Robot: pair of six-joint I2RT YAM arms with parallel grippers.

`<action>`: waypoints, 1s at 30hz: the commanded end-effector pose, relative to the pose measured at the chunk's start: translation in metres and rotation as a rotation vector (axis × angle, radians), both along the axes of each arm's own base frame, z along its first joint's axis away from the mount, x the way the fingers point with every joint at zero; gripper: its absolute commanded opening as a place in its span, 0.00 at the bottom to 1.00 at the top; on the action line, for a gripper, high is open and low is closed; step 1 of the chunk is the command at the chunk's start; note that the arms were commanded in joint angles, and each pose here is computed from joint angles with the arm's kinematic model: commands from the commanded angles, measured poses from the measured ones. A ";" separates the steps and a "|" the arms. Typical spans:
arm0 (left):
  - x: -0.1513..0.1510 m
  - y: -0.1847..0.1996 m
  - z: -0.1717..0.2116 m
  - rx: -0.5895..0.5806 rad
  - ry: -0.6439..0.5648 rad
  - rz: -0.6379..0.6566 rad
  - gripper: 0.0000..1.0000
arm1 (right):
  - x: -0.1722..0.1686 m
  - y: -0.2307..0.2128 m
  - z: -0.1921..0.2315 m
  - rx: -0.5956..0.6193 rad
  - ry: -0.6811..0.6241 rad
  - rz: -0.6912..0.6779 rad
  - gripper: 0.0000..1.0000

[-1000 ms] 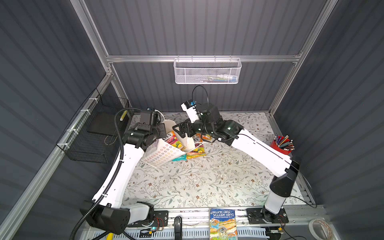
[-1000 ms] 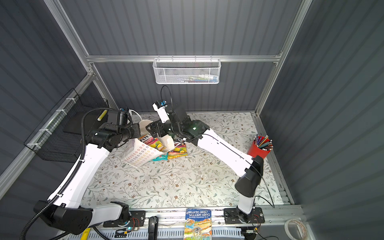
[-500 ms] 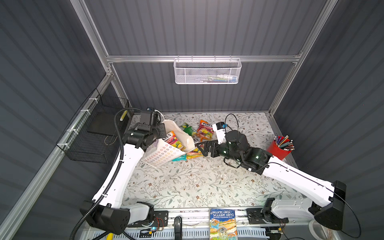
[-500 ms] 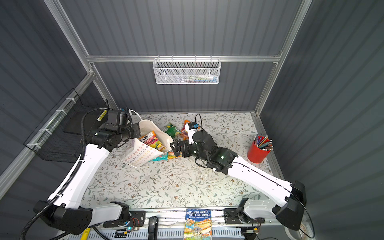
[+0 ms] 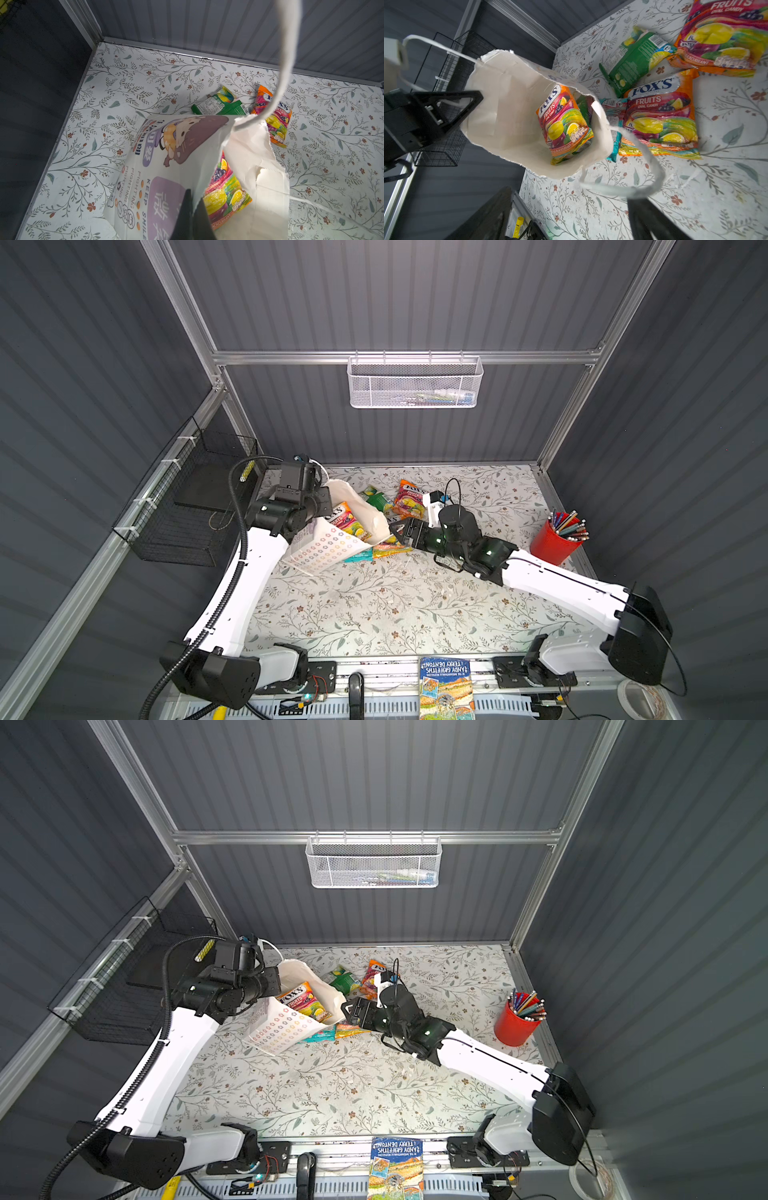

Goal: Place the snacks into the paper bag

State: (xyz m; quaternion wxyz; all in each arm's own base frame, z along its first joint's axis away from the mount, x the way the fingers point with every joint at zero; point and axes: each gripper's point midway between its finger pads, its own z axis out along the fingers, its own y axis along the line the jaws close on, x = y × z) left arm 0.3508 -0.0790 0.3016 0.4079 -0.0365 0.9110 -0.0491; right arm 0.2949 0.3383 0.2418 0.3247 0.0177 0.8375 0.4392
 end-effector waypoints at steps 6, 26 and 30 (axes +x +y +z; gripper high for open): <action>0.006 0.002 0.017 0.013 -0.074 0.011 0.00 | 0.025 0.022 0.026 0.126 -0.032 0.032 0.66; -0.040 -0.012 0.139 -0.226 -0.334 -0.082 0.00 | -0.014 0.011 0.245 0.269 -0.390 0.306 0.00; -0.017 -0.073 0.123 -0.404 -0.216 -0.250 0.00 | -0.008 -0.033 0.274 0.285 -0.409 0.259 0.00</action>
